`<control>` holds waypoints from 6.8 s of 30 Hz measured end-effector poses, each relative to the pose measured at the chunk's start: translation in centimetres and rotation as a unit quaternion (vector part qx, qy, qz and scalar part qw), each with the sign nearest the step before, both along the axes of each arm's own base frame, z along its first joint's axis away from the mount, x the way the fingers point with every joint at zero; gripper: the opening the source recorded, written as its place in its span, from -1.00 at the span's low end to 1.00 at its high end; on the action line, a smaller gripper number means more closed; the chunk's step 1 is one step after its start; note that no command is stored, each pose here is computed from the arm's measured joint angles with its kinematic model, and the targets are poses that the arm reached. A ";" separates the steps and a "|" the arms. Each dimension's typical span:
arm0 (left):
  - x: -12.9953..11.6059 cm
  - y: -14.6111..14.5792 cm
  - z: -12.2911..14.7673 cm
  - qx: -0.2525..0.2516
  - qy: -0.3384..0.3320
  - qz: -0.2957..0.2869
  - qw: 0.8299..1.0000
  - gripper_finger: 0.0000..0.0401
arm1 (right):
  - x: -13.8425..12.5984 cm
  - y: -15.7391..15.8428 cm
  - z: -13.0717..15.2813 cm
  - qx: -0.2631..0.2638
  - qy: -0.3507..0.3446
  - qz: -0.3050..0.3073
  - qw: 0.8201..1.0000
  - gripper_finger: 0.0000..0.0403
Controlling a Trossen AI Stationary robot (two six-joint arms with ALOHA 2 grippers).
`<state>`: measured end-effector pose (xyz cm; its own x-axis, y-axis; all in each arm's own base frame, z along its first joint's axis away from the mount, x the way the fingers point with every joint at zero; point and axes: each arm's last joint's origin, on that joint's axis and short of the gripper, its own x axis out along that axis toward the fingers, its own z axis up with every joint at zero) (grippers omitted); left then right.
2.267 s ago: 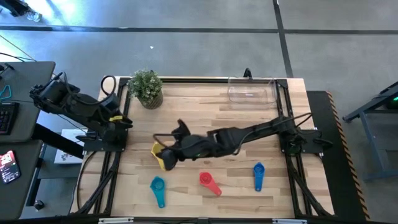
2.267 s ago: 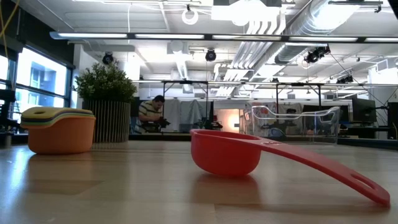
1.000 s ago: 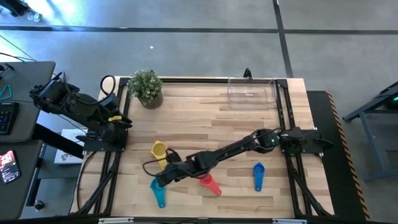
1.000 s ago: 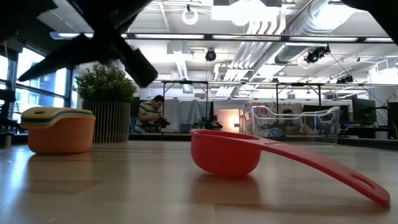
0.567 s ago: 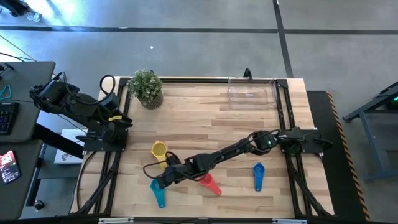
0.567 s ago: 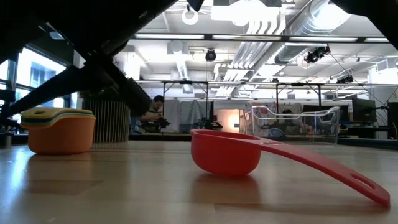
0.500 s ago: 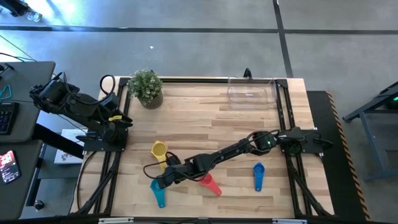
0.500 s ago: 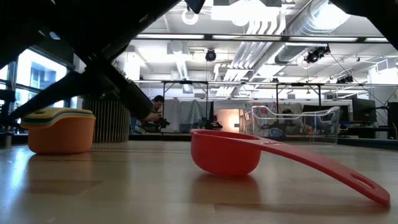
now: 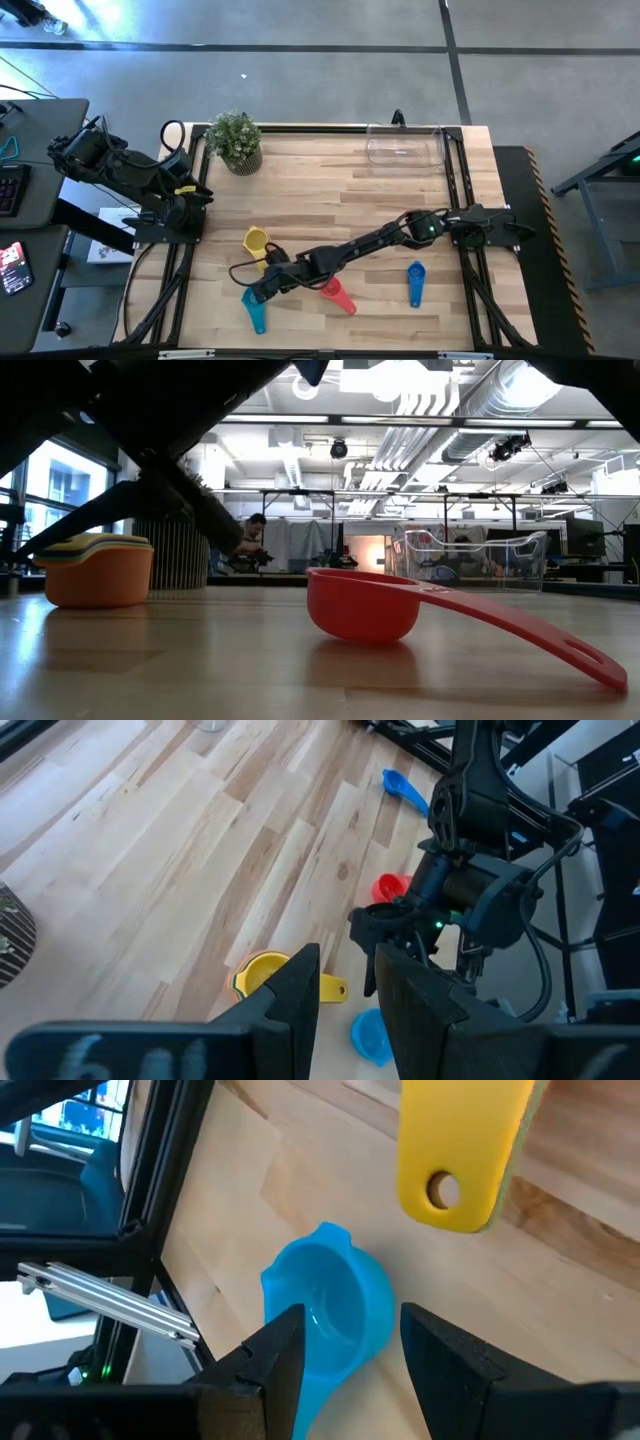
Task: Nest measuring cups in basket
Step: Stack the light blue measuring cup on top of the yellow measuring cup
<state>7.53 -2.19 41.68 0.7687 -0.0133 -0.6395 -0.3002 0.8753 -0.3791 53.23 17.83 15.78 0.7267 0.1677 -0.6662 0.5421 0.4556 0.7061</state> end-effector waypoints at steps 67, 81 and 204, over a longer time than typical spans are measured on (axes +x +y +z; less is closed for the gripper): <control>0.0 0.1 0.0 0.015 -0.005 0.016 1.000 -0.55 | 1.0 0.5 1.3 0.053 0.003 0.022 0.998 -0.99; 0.0 0.1 0.0 0.013 -0.005 0.016 1.000 -0.55 | 1.3 -5.2 4.5 -0.008 0.010 0.009 1.000 -1.00; 0.0 0.1 0.0 -0.008 -0.006 0.037 0.999 -0.55 | 0.4 -8.4 1.8 -0.057 0.111 0.021 0.992 -0.63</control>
<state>7.55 -2.06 41.70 0.7757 0.0331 -0.6302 -0.3589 0.8445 -0.3974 53.60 9.39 17.55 0.5537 0.1088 -0.8256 0.6574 0.5515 0.5135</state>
